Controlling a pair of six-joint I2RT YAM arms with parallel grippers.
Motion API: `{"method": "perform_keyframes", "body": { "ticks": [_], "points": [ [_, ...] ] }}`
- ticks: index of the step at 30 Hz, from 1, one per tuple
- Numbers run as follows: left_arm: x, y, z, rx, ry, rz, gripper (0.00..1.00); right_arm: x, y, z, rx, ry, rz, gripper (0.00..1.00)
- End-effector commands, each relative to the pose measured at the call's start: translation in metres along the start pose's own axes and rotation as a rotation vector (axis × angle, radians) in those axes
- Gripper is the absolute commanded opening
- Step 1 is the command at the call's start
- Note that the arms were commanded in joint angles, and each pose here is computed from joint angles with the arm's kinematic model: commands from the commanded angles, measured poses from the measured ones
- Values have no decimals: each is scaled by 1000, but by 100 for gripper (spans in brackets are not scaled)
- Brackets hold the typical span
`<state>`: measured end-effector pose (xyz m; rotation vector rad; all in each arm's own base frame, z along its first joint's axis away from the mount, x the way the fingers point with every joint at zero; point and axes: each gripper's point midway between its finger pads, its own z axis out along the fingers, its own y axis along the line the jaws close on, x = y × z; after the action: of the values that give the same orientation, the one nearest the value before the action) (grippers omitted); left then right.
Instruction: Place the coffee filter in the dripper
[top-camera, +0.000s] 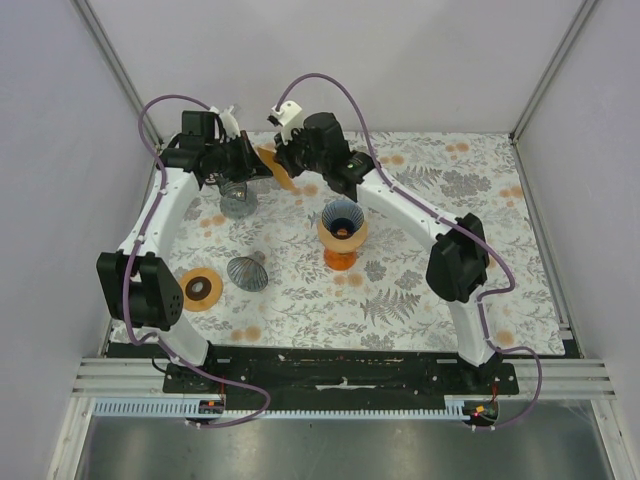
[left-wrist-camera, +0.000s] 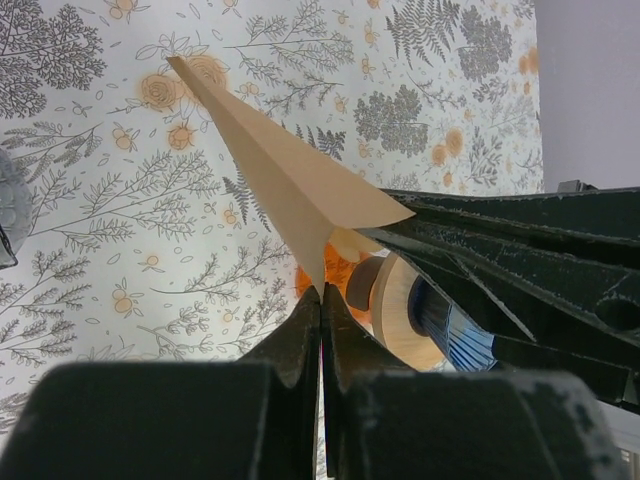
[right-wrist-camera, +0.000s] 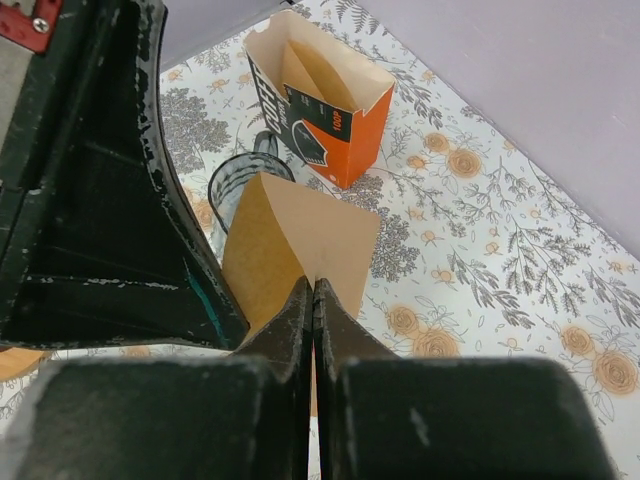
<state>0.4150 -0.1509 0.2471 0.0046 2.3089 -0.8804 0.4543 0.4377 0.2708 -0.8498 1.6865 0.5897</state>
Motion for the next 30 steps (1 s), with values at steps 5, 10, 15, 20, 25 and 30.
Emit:
{"method": "perform_keyframes", "body": {
  "ticks": [5,10,15,20,25,30],
  "points": [
    [-13,-15,-35,15,20,239,46,-70,-33,-50,60,-78,2,0],
    [-29,-28,-74,105,-27,291,70,-74,-43,-110,82,37,-4,0],
    [-38,-21,-84,43,-57,368,73,-73,-33,-180,94,148,-15,0],
    [-32,-19,-78,66,-41,349,74,-48,-15,-235,32,292,68,0],
    [-20,-19,-64,79,3,340,75,-9,-6,-248,-2,451,133,0],
    [-5,-30,-51,97,48,373,75,13,-2,-226,-55,535,173,0]
  ]
}}
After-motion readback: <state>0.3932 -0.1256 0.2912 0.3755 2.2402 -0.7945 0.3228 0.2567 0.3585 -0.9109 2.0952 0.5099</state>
